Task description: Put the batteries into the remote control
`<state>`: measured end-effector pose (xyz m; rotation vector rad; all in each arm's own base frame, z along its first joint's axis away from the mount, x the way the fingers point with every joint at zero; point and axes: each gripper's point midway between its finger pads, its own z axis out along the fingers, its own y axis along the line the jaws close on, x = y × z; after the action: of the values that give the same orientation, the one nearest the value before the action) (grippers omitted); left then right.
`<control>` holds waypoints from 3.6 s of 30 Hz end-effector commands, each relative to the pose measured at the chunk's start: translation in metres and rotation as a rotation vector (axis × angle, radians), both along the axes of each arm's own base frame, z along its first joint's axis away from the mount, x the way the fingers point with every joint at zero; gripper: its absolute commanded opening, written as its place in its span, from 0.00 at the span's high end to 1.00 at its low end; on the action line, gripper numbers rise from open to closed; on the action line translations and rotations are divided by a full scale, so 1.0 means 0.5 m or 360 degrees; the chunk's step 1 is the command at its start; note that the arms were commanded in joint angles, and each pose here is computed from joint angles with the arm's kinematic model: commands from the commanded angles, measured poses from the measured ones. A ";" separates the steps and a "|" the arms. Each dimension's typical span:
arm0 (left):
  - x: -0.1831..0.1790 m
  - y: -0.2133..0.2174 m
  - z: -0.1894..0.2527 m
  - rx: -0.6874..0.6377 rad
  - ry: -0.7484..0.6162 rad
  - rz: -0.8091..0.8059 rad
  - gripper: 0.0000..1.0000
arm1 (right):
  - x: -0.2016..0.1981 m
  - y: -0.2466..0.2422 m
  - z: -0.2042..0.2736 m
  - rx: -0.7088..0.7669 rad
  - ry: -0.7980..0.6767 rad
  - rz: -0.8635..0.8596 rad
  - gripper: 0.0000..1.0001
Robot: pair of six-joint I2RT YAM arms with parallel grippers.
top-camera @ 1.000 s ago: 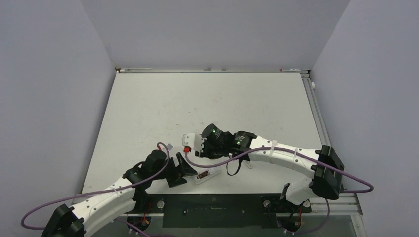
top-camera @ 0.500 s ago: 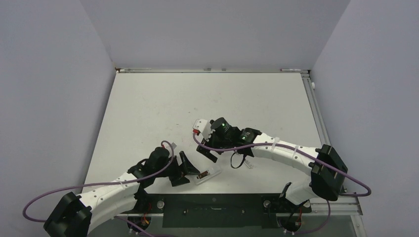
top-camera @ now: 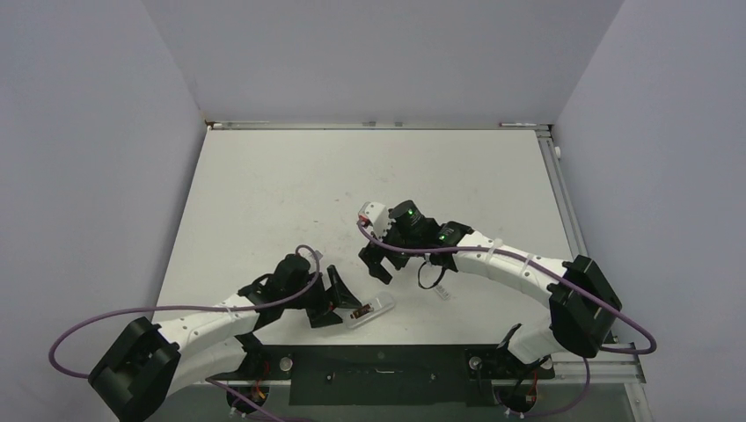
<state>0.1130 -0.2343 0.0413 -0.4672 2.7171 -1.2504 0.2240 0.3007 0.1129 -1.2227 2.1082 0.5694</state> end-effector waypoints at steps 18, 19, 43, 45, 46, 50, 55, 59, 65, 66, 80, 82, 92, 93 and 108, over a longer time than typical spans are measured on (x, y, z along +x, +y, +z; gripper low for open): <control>0.072 -0.039 0.009 0.0119 -0.0123 -0.0108 0.20 | -0.056 -0.061 -0.004 -0.0057 -0.0064 -0.0305 0.05; 0.077 -0.038 0.010 0.0130 -0.0126 -0.0108 0.20 | -0.058 -0.064 -0.005 -0.0063 -0.0066 -0.0317 0.05; 0.167 0.022 0.033 0.0324 -0.0215 -0.0040 0.20 | -0.080 -0.044 -0.028 -0.0137 -0.0022 -0.0247 0.05; 0.175 0.041 0.048 0.0355 -0.0252 0.0009 0.20 | -0.082 -0.036 -0.033 -0.0158 -0.0009 -0.0199 0.05; 0.176 0.051 0.053 0.0368 -0.0262 0.0032 0.20 | -0.082 -0.031 -0.033 -0.0164 -0.0002 -0.0175 0.05; 0.177 0.081 0.077 0.0374 -0.0308 0.0107 0.20 | -0.090 -0.009 -0.040 -0.0177 0.0022 -0.0038 0.05; 0.162 0.104 0.095 0.0365 -0.0318 0.0150 0.20 | -0.098 0.016 -0.050 -0.0197 0.0051 0.0110 0.06; 0.145 0.116 0.099 0.0353 -0.0305 0.0179 0.20 | -0.096 0.031 -0.064 -0.0222 0.0056 0.0171 0.06; 0.128 0.125 0.112 0.0304 -0.0312 0.0227 0.20 | -0.089 0.055 -0.080 -0.0243 0.0069 0.0215 0.08; 0.126 0.125 0.114 0.0295 -0.0314 0.0229 0.20 | -0.087 0.058 -0.082 -0.0244 0.0069 0.0217 0.08; 0.104 0.127 0.101 0.0266 -0.0280 0.0210 0.20 | -0.082 0.079 -0.109 -0.0295 0.0072 0.0250 0.10; 0.103 0.127 0.100 0.0263 -0.0279 0.0206 0.20 | -0.079 0.081 -0.111 -0.0298 0.0068 0.0248 0.10; 0.102 0.129 0.098 0.0264 -0.0281 0.0201 0.20 | -0.066 0.087 -0.113 -0.0302 0.0037 0.0228 0.10; 0.103 0.129 0.098 0.0263 -0.0281 0.0201 0.20 | -0.065 0.087 -0.114 -0.0306 0.0036 0.0227 0.10; 0.103 0.129 0.096 0.0257 -0.0277 0.0204 0.20 | -0.084 0.062 -0.161 -0.0455 0.0034 0.0260 0.11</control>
<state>0.1623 -0.1683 0.0842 -0.4949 2.5922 -0.9565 0.1810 0.3248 0.0331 -1.5365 2.2185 0.3918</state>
